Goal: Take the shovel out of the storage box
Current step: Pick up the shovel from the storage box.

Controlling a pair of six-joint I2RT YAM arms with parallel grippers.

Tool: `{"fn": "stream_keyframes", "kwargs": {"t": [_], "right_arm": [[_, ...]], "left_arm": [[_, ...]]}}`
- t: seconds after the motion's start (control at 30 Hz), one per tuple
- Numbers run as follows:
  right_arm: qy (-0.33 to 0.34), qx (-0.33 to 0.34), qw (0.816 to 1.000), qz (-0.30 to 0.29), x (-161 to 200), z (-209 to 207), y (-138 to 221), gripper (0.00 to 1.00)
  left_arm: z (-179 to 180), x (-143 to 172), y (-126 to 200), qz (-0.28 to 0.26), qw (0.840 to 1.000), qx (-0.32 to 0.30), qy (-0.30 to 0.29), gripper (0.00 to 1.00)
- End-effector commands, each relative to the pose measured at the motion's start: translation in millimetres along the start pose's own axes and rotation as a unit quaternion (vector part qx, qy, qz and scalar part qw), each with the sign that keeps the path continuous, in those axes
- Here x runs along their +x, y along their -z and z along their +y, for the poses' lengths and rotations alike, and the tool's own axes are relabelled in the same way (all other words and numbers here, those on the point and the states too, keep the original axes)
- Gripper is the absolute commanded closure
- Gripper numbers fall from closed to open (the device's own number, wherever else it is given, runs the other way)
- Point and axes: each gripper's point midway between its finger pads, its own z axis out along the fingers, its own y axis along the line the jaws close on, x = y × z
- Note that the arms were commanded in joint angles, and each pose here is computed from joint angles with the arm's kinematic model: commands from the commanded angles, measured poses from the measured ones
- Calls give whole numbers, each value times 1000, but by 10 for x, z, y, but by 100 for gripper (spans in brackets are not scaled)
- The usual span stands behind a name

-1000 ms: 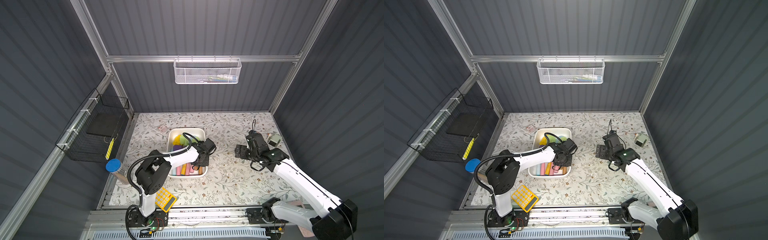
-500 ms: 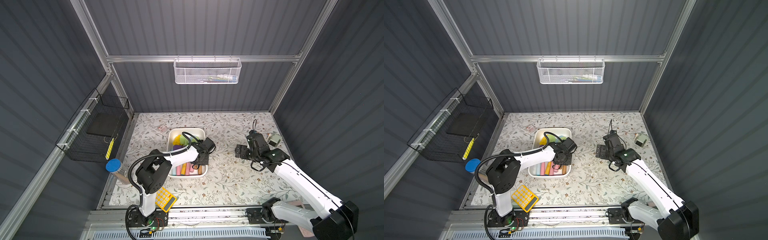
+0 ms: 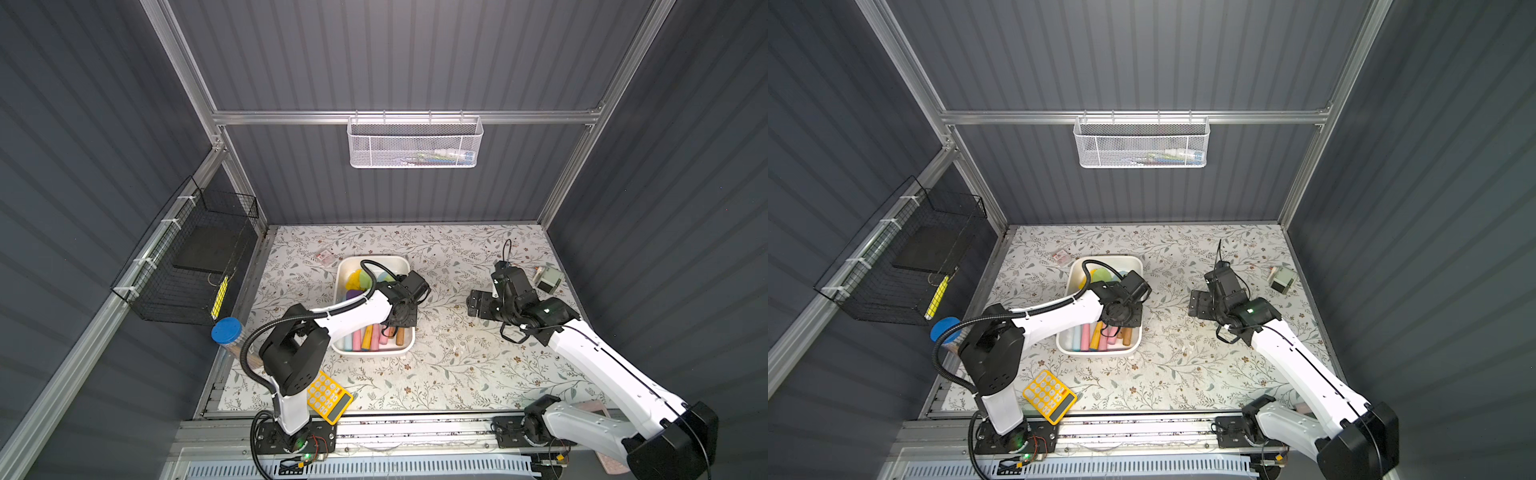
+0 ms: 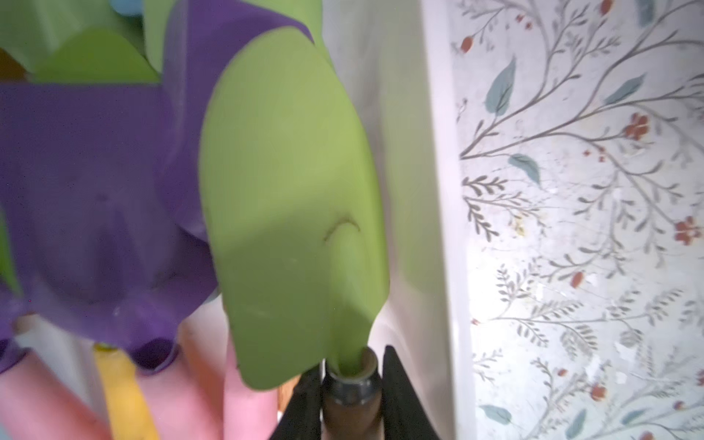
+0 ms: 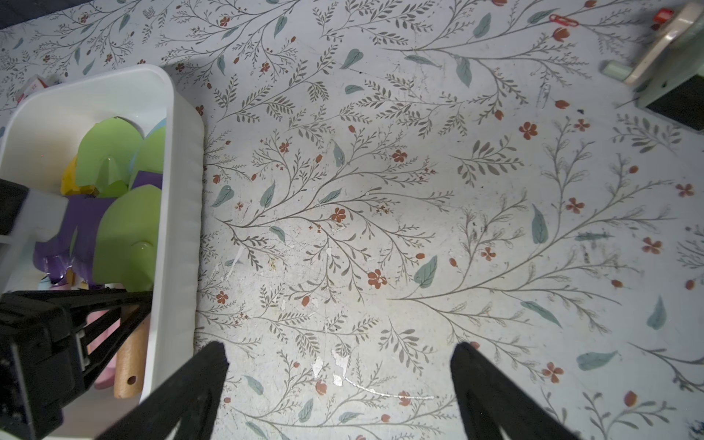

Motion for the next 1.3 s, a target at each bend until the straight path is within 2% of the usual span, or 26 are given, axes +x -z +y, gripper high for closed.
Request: {"fn": "stream_keyframes", "kwargs": {"t": [0.0,0.23,0.4,0.53,0.87,1.13,1.27], "right_arm": [[-1,-37,999,-8,-70,189,74,6],[-24,-111,993,7,-19,505,79,6],[-52,-198,978,28,56,849,80,6],[-44,-242,968,53,160,1170,28,6],[-11,-275,955,107,352,1767,-179,8],[5,-281,953,114,393,2009,-252,17],[-8,-298,947,115,439,2045,-278,20]], "left_arm": [[37,-141,262,-25,1000,3,-4,96],[169,-285,267,-25,999,27,26,98],[236,-418,321,-36,997,52,50,100],[262,-511,409,-47,996,59,55,100],[275,-575,487,-51,994,73,65,100],[264,-646,591,-61,993,76,67,100],[235,-706,668,-67,992,86,69,100]]}}
